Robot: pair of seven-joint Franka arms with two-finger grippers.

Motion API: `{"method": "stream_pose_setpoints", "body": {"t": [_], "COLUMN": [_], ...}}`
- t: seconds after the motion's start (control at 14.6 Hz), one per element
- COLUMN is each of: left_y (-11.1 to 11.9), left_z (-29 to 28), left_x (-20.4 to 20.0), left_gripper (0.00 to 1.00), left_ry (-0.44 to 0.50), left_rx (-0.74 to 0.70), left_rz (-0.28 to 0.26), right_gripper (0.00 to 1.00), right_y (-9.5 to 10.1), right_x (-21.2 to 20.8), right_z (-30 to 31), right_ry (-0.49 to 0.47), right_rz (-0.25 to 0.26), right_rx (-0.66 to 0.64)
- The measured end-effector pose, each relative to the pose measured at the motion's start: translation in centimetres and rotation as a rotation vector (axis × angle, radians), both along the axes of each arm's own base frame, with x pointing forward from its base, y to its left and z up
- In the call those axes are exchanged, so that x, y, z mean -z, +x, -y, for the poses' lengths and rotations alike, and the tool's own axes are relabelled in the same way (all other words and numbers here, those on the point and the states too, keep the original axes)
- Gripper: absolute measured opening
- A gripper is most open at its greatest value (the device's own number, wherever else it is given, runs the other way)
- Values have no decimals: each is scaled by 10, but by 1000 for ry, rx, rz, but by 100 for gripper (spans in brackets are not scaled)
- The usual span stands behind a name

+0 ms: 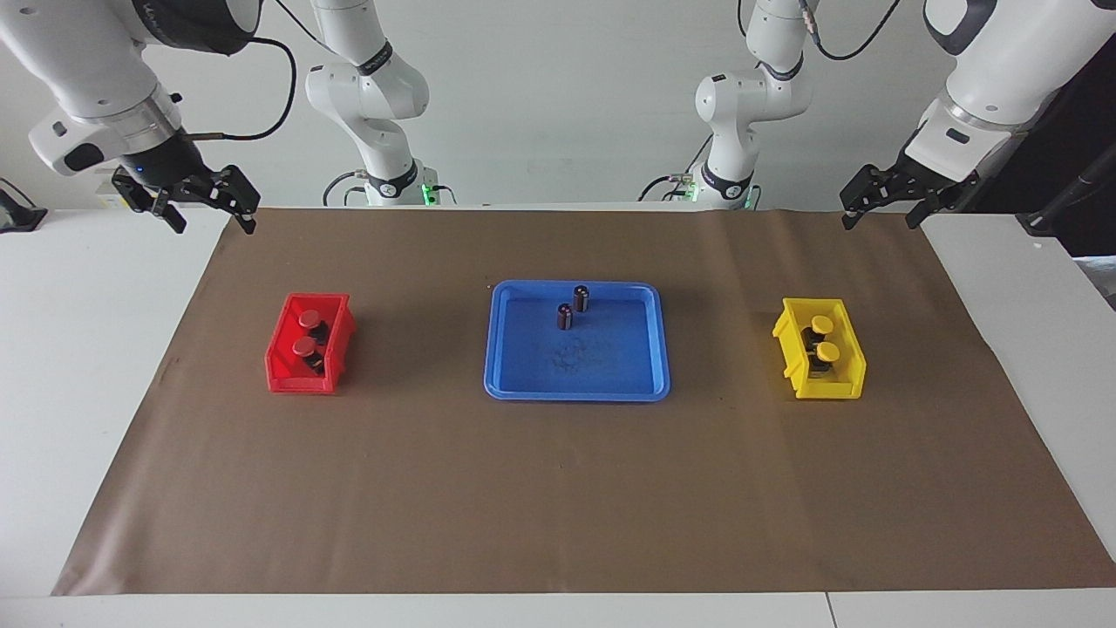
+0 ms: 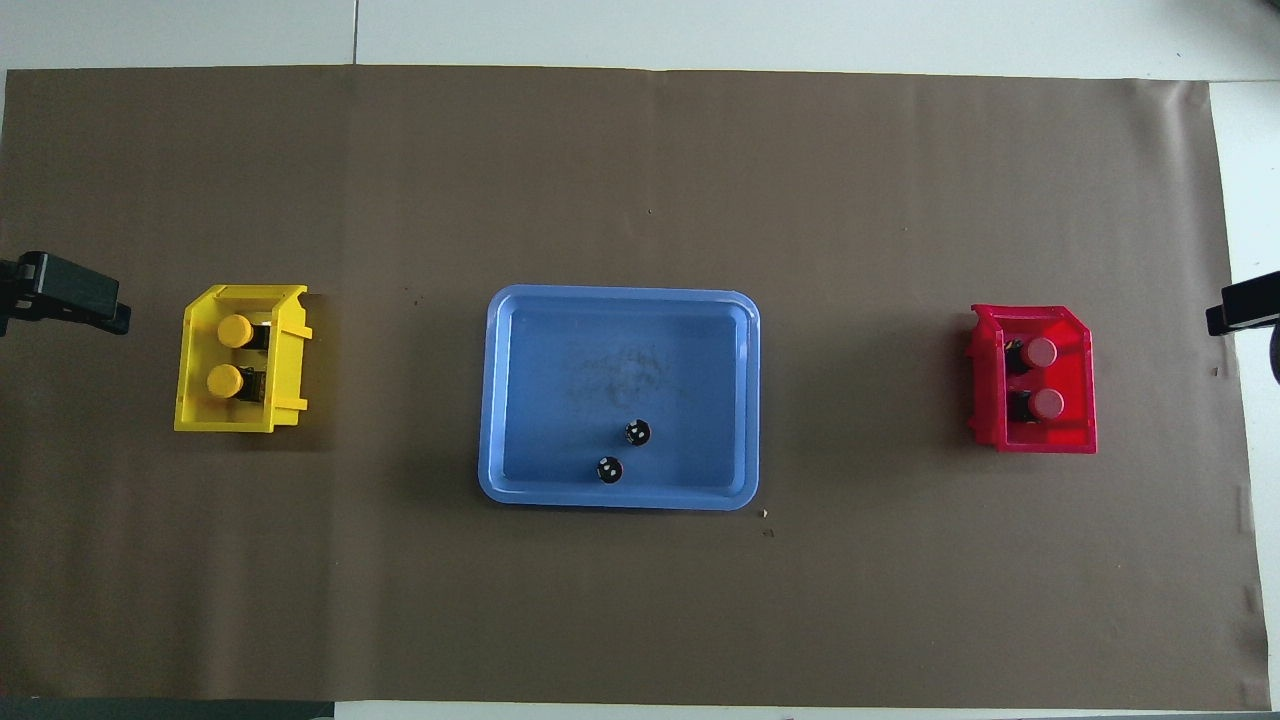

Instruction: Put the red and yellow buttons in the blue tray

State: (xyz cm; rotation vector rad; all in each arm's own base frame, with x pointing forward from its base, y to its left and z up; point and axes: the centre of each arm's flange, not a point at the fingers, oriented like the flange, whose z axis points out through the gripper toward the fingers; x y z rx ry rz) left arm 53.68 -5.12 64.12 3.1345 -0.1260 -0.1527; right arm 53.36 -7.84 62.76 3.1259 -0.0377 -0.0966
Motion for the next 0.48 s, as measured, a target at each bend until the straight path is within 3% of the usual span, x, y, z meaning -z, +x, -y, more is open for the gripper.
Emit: {"method": "stream_pose_setpoints", "body": {"t": [0.48], "left_y": [0], "left_z": [0], "left_x": [0], "left_gripper": [100], "left_ry": [0], "left_rx": [0], "left_rz": [1], "right_gripper": [100], "right_y": [0], "right_x": [1], "right_z": [2], "right_ry": [0], "right_rz": [-1], "right_rx": [3]}}
